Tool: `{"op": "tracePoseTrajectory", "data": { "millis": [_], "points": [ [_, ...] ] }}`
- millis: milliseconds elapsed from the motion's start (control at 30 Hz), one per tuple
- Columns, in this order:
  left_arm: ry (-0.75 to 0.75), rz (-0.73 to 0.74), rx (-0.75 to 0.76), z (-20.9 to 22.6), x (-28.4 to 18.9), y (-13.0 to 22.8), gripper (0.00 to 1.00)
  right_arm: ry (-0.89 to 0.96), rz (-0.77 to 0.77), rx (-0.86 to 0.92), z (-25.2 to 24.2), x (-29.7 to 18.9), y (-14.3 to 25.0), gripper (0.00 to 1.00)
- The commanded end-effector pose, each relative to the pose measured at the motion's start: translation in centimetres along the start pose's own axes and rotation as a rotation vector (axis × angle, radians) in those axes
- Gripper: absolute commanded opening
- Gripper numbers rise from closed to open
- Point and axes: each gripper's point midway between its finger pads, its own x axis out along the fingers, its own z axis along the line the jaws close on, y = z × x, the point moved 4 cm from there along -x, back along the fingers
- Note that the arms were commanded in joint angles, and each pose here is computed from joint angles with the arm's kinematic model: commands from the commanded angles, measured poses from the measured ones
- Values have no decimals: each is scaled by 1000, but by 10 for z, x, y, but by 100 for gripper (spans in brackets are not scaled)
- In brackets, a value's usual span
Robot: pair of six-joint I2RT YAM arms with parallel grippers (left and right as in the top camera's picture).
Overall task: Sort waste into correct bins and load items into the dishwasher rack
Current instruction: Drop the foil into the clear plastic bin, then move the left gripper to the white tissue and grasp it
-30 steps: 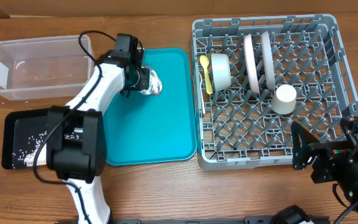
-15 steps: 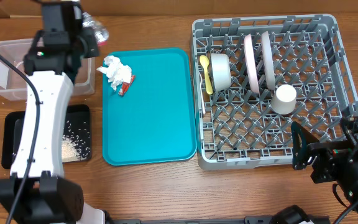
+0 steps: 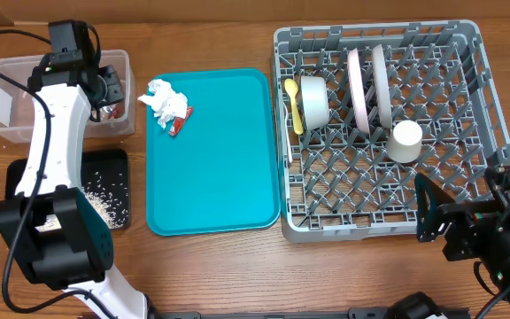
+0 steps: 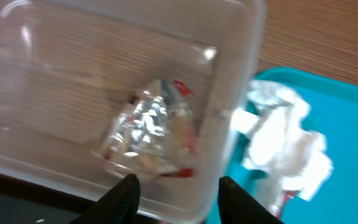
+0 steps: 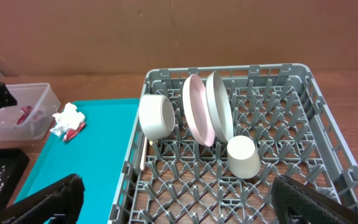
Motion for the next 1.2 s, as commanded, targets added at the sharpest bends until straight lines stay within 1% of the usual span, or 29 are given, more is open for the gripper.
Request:
{"op": "tracePoseTrajectory", "data": {
  "millis": [0,100,133,200,300,400,467,500,567,700,767,833,867,900,1033,1067,1167],
  "points": [
    [114,-82,63,-40,-41,-9,46,-7,-8,-1,1,-1,-1,100],
    [143,-81,198,-74,-45,1,50,-6,-8,-1,1,-1,-1,100],
    [135,-81,225,-81,-43,4,55,-7,-8,-1,1,-1,-1,100],
    [82,-81,266,-94,-32,9,62,-7,-8,-1,1,-1,-1,100],
    [39,-54,305,-109,-4,19,68,-7,-8,-1,1,-1,-1,100],
    [22,-6,308,-111,21,28,66,-7,-8,-1,1,-1,-1,100],
    [-37,23,264,-105,39,35,63,-7,-8,-1,1,-1,-1,100],
    [-64,31,239,-101,46,36,63,-7,-8,-1,1,-1,-1,100],
    [-73,36,233,-100,59,37,67,-6,-8,-1,1,-1,-1,100],
    [-49,34,289,-106,74,39,71,-7,-8,-1,1,-1,-1,100],
    [-49,39,302,-107,78,40,70,-7,-8,-1,1,-1,-1,100],
    [-49,50,301,-107,82,43,60,-7,-8,-1,1,-1,-1,100],
    [-46,58,300,-107,84,45,52,-7,-8,-1,1,-1,-1,100],
    [-42,63,301,-107,86,46,41,-7,-8,-1,1,-1,-1,100],
    [-20,86,304,-110,86,51,9,-6,-8,-1,1,-1,-1,100],
    [-12,95,305,-110,85,52,4,-6,-8,-1,1,-1,-1,100],
    [21,119,306,-113,80,56,4,-7,-8,-1,1,-1,-1,100]
  ]
}}
